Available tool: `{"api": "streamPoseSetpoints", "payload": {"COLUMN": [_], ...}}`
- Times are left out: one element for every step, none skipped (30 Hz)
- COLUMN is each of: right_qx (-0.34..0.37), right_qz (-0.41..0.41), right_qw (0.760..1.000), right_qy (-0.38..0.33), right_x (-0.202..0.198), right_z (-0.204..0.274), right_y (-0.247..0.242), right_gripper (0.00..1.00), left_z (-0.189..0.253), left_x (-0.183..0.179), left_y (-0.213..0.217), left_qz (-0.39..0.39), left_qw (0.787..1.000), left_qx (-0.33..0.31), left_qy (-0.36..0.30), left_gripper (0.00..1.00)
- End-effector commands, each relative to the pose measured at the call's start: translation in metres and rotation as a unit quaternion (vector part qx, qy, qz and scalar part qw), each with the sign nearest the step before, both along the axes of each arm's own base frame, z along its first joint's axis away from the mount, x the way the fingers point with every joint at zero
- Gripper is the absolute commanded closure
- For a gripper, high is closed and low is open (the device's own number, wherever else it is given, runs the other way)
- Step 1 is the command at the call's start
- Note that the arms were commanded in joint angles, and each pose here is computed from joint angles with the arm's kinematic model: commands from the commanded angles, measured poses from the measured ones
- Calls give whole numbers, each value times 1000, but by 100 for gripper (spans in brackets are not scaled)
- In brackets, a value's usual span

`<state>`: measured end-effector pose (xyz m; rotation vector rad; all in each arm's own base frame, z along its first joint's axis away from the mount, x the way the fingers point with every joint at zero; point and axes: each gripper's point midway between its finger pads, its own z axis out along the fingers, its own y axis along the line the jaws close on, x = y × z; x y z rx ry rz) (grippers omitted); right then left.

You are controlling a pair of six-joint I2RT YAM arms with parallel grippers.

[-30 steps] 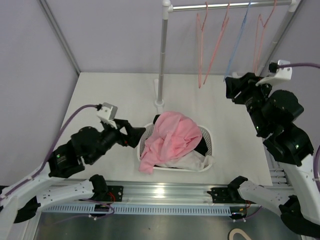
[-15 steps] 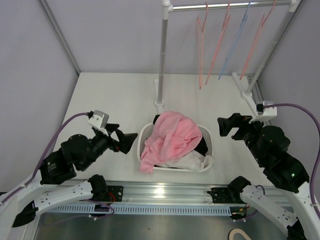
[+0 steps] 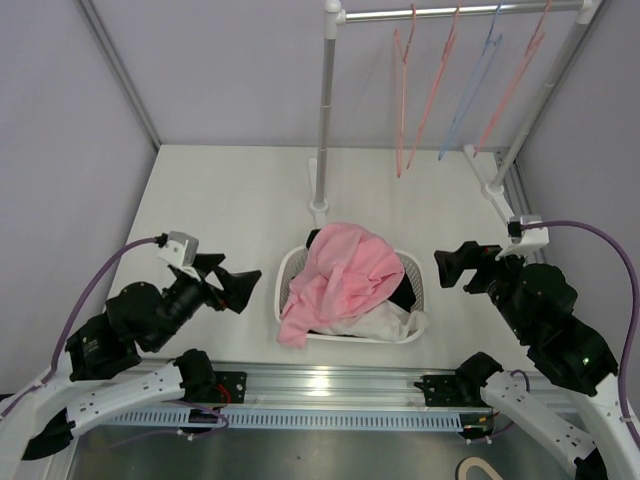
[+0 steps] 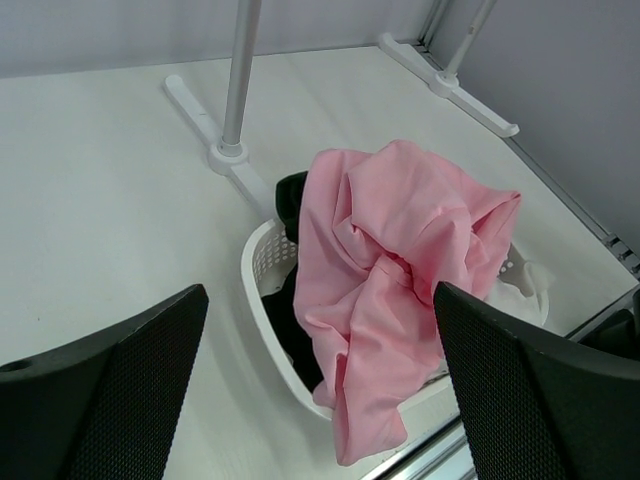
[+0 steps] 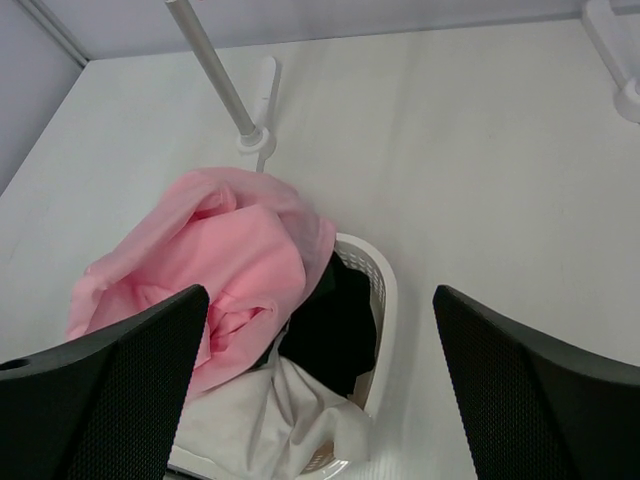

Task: Remove the t-shirt from the hanger

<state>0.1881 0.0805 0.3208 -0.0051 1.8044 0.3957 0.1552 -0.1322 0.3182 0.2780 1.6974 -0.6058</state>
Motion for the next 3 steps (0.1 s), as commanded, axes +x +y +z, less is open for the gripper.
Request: {"api": "streamPoseSetpoints", "payload": {"right_qx": [-5, -4, -4], "right_qz": [3, 2, 3], "right_qw": [1000, 1000, 1000], "right_qy": [-3, -2, -2], "right_x": [-2, -3, -3], "right_z": [4, 5, 5], "right_y": [-1, -1, -1], "right_gripper": [0, 1, 0], "left_z": [0, 0, 0], "left_x": [3, 3, 3], "left_y": [4, 2, 3], "left_qz": [15, 12, 13], "left_qw": [1000, 1000, 1000], "left_qx": [5, 6, 4], "left_qy": [-1, 0, -1], "left_gripper": [0, 0, 0]}}
